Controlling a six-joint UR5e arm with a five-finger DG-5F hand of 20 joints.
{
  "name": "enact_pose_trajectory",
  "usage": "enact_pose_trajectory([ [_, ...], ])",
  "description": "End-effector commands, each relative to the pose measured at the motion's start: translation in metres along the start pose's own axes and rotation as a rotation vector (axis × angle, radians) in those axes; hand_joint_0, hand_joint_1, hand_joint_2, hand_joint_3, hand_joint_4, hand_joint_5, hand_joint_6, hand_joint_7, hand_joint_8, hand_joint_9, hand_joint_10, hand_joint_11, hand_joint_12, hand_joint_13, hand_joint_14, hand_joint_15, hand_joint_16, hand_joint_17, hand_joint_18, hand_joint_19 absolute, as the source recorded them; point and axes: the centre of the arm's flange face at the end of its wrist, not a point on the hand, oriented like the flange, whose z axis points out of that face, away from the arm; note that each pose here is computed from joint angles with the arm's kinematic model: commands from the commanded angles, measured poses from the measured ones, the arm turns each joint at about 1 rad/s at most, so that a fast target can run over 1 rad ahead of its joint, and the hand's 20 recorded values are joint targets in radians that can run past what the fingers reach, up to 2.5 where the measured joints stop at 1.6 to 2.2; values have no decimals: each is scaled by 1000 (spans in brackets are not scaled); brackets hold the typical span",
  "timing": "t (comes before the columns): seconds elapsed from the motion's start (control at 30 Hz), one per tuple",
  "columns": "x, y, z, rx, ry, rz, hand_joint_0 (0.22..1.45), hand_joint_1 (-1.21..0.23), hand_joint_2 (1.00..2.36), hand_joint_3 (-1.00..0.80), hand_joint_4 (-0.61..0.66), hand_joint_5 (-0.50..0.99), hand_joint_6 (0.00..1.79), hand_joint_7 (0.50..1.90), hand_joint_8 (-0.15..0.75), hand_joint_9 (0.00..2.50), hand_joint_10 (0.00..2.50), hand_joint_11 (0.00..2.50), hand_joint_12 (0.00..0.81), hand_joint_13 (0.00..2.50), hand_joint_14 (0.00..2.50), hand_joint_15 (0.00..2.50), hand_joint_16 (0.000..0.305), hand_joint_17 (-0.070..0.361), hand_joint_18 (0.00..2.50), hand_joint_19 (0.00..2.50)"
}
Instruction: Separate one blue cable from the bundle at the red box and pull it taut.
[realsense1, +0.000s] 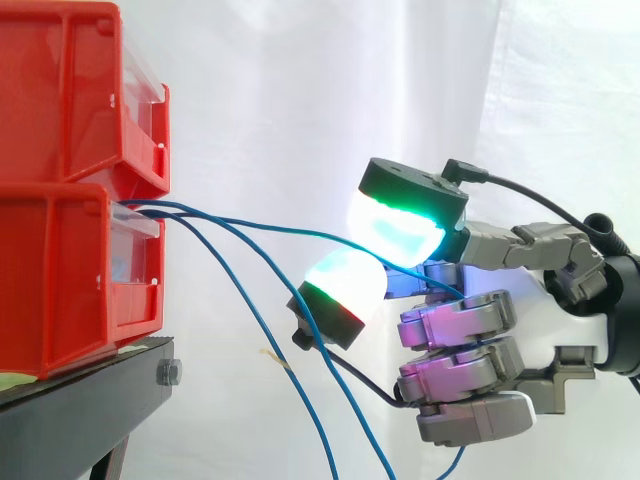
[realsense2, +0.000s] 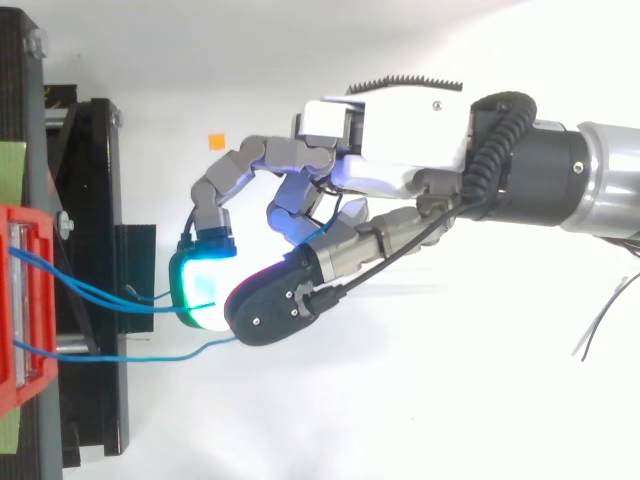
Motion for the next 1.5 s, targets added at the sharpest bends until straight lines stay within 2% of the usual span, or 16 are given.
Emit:
enact_pose_trajectory([
  [0.0, 1, 0, 0, 3, 1, 23, 661, -787, 1021, -127, -175, -187, 922, 1103, 220, 1178, 1435, 1723, 334, 927, 1965, 1553, 39, 88, 1121, 1872],
  [0.17, 4, -1, 0, 5, 5, 72, 685, -813, 1021, -136, -189, -197, 935, 1121, 212, 1157, 1455, 1714, 330, 930, 1959, 1547, 39, 88, 1126, 1871],
  [0.37, 6, -1, -1, 8, 8, 99, 698, -776, 1021, -158, -201, -206, 948, 1128, 214, 1150, 1473, 1736, 325, 927, 1970, 1549, 39, 88, 1126, 1867],
  [0.7, 13, -2, -2, 20, 21, 100, 696, -732, 1019, -181, -168, -210, 952, 1121, 216, 1130, 1565, 1690, 326, 906, 2021, 1523, 38, 86, 1115, 1877],
  [1.47, 13, -2, -2, 25, 18, 91, 688, -718, 1019, -157, -152, -205, 952, 1120, 226, 1149, 1610, 1682, 333, 897, 2066, 1487, 38, 85, 1105, 1897],
])
